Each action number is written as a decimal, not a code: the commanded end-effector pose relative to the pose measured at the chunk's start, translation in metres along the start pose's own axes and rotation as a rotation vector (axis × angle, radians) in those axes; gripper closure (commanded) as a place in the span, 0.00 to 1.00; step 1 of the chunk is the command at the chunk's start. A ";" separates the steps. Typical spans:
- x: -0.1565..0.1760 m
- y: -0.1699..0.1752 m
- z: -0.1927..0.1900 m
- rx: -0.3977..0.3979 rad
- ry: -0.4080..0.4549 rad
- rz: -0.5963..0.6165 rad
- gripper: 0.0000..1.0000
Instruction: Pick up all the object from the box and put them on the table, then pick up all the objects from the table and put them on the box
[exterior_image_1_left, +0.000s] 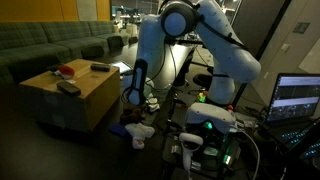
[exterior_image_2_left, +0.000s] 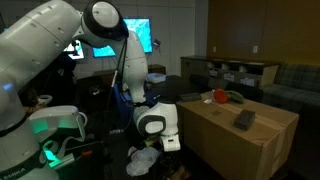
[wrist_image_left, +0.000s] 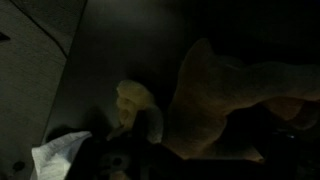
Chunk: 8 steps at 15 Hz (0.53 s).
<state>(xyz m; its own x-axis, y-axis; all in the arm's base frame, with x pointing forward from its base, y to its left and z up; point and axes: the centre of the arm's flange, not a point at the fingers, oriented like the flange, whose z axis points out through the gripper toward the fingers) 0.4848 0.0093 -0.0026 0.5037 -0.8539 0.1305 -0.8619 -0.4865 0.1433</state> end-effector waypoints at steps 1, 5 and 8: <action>-0.001 -0.006 0.016 0.000 -0.024 -0.005 0.00; 0.000 -0.002 0.025 -0.018 -0.032 0.005 0.28; 0.004 0.000 0.023 -0.028 -0.019 0.012 0.47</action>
<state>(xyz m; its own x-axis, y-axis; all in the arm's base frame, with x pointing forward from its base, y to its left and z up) 0.4789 0.0055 -0.0241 0.4946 -0.8627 0.1053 -0.8643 -0.4755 0.1640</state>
